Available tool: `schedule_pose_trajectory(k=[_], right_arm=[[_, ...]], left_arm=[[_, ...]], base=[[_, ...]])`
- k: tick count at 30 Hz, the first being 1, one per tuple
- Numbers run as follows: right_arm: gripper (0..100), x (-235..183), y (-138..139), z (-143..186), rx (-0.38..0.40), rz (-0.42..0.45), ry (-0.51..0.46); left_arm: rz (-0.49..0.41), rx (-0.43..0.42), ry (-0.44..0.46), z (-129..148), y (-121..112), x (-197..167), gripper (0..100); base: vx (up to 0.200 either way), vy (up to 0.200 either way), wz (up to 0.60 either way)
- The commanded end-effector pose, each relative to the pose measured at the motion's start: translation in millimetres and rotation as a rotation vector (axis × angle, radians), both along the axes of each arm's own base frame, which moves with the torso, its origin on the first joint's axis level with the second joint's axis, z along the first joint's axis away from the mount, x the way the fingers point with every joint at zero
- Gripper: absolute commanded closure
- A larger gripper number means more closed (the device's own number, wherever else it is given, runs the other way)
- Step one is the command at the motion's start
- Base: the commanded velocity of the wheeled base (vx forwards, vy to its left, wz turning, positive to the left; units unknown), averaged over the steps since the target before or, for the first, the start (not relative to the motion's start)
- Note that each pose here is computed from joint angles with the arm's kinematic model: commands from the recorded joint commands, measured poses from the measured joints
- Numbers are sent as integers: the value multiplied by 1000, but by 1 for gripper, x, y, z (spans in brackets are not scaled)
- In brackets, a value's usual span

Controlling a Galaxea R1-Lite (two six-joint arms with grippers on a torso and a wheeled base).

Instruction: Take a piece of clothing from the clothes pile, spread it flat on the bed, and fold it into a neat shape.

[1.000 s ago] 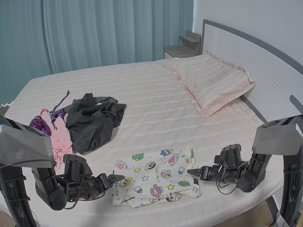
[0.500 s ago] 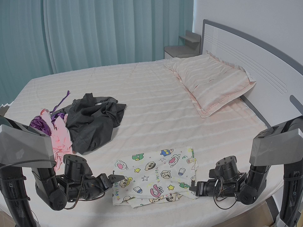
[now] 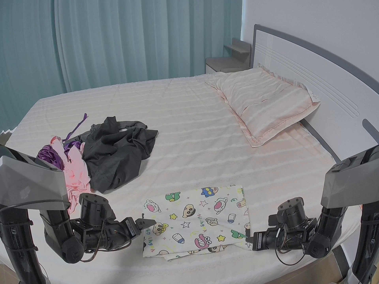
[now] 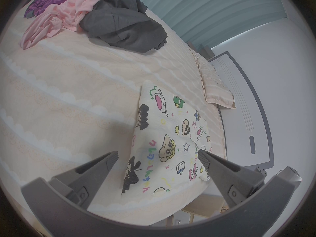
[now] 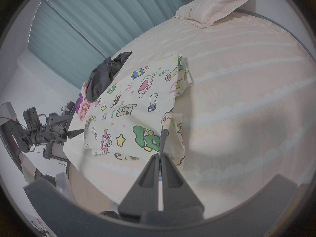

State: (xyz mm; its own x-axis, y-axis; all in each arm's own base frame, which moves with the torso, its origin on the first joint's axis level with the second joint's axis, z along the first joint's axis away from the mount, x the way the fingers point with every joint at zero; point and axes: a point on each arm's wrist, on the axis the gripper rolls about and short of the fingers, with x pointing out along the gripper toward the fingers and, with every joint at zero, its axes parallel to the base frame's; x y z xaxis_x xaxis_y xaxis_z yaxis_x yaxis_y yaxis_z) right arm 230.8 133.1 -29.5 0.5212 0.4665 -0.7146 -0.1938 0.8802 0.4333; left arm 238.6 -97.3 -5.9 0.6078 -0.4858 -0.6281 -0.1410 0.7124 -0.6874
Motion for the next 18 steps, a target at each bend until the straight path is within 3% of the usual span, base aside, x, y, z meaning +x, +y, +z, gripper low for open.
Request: schedule_pose_trajectory(k=[1, 2, 3, 10, 14, 18], right_arm=[[100, -5, -3, -5, -25, 12, 22], [100, -7, -4, -5, -34, 18, 24], [0, -9, -6, -6, -48, 29, 25], [0, 1, -17, -3, -59, 9, -24], [0, 12, -13, 6, -18, -12, -87], [0, 11, -8, 10, 39, -43, -107]], left_arm=[[-1, 1, -1, 0, 0, 0, 0], [-1, 1, 1, -1, 0, 0, 0], [-1, 1, -1, -1, 0, 1, 0], [35, 44, -17, -6, -5, 7, 0], [83, 89, -50, -14, -12, 21, 0], [61, 109, -73, -19, -25, 26, 0]], base=[[0, 0, 0], [0, 0, 0], [0, 0, 0], [0, 0, 0], [0, 0, 0], [0, 0, 0]])
